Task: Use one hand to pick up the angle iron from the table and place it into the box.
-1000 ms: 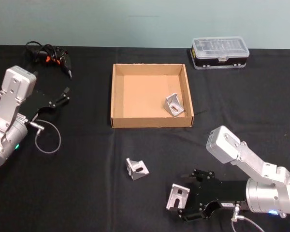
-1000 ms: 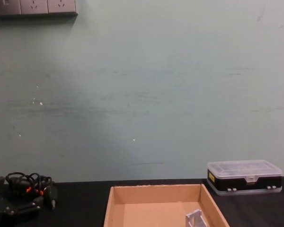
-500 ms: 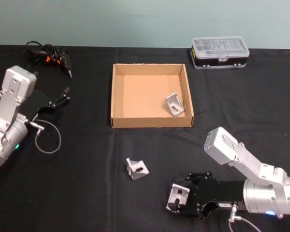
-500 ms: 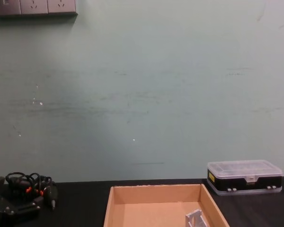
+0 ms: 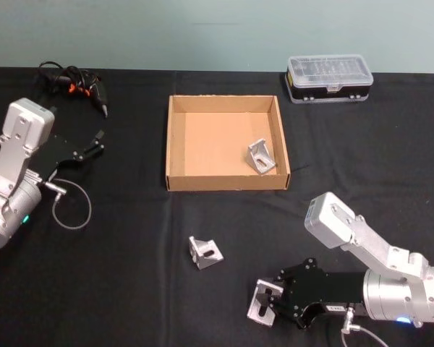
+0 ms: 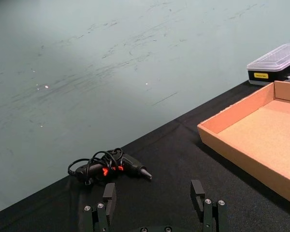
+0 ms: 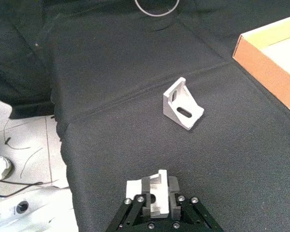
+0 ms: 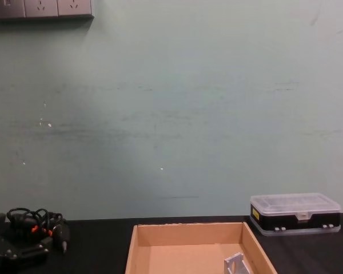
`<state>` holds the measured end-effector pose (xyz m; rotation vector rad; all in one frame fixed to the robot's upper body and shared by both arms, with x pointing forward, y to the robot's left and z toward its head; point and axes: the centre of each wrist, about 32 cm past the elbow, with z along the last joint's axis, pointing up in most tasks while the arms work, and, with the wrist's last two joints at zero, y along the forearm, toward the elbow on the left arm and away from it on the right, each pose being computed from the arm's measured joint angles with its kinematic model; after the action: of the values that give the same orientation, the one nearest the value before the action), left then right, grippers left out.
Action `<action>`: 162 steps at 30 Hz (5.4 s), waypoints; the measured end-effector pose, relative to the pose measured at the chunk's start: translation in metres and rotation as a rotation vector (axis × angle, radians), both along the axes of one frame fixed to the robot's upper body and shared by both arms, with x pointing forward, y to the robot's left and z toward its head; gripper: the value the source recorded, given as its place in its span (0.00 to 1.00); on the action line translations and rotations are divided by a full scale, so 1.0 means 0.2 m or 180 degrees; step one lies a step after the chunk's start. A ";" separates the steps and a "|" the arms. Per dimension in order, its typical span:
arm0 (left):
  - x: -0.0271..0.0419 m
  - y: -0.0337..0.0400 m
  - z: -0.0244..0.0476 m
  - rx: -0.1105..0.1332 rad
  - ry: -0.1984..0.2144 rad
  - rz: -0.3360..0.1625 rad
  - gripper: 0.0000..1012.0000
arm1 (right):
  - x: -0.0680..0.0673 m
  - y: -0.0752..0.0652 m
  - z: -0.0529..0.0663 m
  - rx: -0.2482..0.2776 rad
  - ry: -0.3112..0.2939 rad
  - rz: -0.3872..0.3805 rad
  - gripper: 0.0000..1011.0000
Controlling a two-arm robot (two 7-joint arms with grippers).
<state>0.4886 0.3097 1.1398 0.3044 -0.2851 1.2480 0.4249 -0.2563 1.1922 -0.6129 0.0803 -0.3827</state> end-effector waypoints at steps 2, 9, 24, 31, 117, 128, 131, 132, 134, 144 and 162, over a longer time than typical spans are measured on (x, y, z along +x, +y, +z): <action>0.000 0.000 0.000 0.0000 0.0000 0.0000 1.00 | 0.00 0.00 0.00 -0.0001 0.0000 0.0001 0.20; 0.000 0.000 0.000 0.0000 0.0000 0.0000 1.00 | 0.00 0.00 0.00 -0.0003 0.0001 0.0004 0.08; 0.000 0.000 0.000 0.0000 0.0000 0.0000 1.00 | -0.02 0.00 0.08 0.0093 -0.0229 -0.0035 0.08; 0.000 0.000 0.000 0.0000 0.0000 0.0000 1.00 | -0.05 -0.03 0.22 0.0246 -0.0492 -0.0118 0.08; 0.000 0.000 0.000 0.0000 0.0000 0.0000 1.00 | 0.77 0.44 0.04 0.0185 -0.0709 -0.1238 0.08; 0.000 0.000 0.000 0.0000 0.0000 0.0000 1.00 | 0.76 0.44 0.01 0.0125 -0.0660 -0.1276 0.08; 0.000 0.000 0.000 0.0000 0.0000 0.0000 1.00 | 0.76 0.44 0.00 0.0120 -0.0651 -0.1278 0.08; 0.000 0.000 0.000 0.0000 0.0000 0.0000 1.00 | 0.75 0.44 0.00 0.0116 -0.0649 -0.1279 0.08; 0.000 0.000 0.000 0.0000 0.0000 0.0000 1.00 | 0.75 0.44 0.00 0.0109 -0.0639 -0.1283 0.08; 0.000 0.000 0.000 0.0000 0.0000 0.0000 1.00 | 0.74 0.44 -0.02 0.0092 -0.0608 -0.1282 0.10; 0.000 0.000 0.000 0.0000 0.0000 0.0000 1.00 | 0.72 0.43 0.00 0.0167 -0.0667 -0.1313 0.62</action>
<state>0.4886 0.3097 1.1398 0.3045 -0.2851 1.2480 0.5697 -0.1709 1.1928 -0.4996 0.0152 -0.8394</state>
